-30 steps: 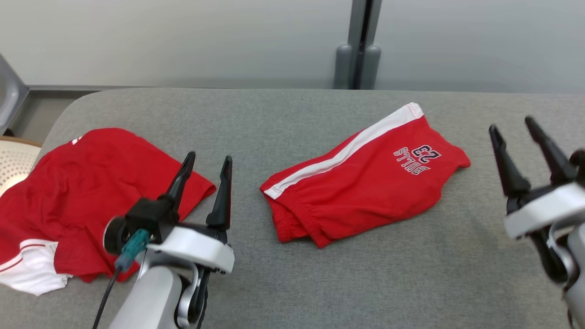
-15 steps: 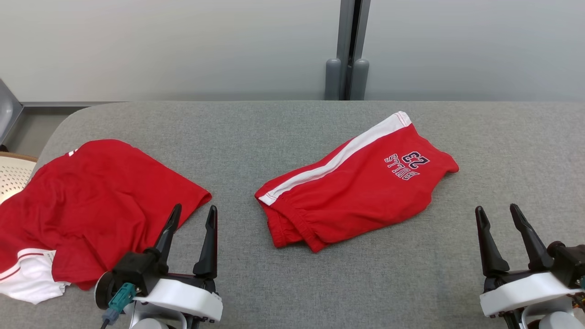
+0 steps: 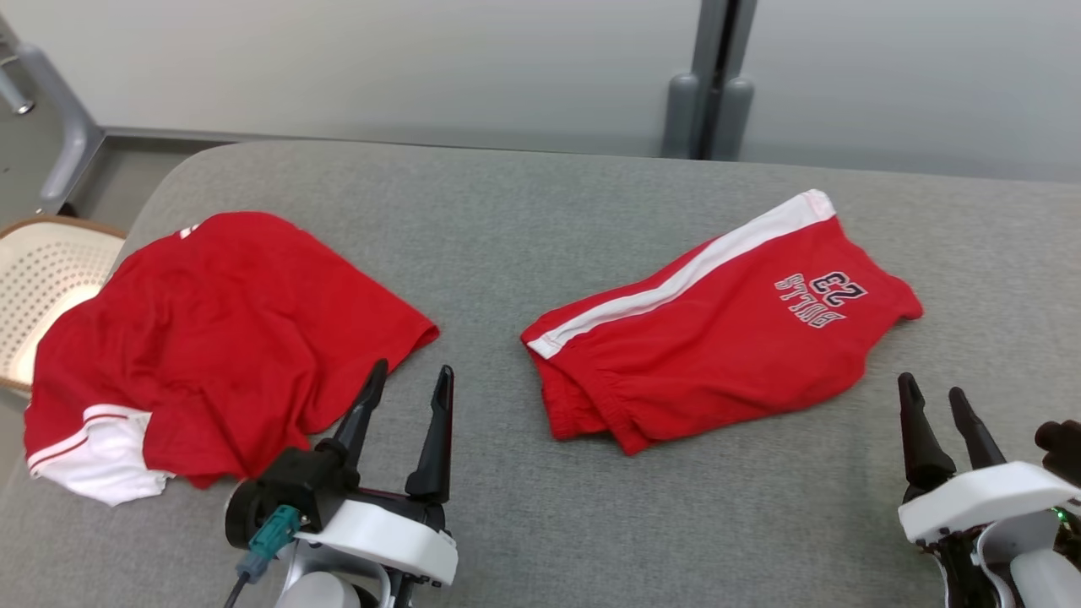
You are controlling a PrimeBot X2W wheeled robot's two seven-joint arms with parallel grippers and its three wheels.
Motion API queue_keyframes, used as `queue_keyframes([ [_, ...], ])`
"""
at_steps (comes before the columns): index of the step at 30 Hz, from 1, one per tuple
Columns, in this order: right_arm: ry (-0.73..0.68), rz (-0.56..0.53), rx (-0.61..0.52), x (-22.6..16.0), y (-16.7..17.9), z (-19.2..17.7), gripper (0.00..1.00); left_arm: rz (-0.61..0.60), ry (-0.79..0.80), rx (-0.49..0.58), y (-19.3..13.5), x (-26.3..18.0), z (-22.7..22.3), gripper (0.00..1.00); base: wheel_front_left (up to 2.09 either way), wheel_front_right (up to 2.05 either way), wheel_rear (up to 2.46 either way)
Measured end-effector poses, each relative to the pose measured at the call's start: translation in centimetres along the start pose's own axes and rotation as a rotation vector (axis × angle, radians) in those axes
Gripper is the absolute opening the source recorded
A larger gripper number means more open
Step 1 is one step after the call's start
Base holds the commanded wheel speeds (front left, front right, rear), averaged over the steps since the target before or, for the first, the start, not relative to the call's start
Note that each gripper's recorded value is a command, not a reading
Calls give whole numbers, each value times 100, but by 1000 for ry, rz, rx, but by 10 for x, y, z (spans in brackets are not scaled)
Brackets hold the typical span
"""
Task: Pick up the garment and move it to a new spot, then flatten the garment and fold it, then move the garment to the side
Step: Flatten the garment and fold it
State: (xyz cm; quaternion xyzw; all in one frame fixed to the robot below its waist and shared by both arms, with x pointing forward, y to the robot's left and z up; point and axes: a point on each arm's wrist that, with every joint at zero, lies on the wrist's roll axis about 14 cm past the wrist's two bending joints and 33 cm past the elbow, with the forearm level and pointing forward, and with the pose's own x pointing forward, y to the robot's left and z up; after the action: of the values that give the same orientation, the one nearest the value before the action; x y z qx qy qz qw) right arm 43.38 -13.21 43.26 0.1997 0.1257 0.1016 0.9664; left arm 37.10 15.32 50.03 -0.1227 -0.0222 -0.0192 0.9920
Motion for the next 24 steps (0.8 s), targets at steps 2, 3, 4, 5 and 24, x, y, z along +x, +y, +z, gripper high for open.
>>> queue_keyframes([
  [2,63,-9,97,10,2,-10,100,15,25,-18,2,-3,-8,100,0,0,0],
  [3,75,-14,142,16,2,-10,100,20,33,-23,3,-4,-10,100,0,0,0],
  [4,79,-23,170,22,-1,-9,100,22,41,-22,4,-5,-12,100,0,0,0],
  [5,92,-31,199,28,-3,-9,100,29,47,-20,6,-7,-14,100,0,0,0],
  [24,337,-134,261,103,-21,-45,100,154,62,-38,36,-13,-16,100,0,0,0],
])
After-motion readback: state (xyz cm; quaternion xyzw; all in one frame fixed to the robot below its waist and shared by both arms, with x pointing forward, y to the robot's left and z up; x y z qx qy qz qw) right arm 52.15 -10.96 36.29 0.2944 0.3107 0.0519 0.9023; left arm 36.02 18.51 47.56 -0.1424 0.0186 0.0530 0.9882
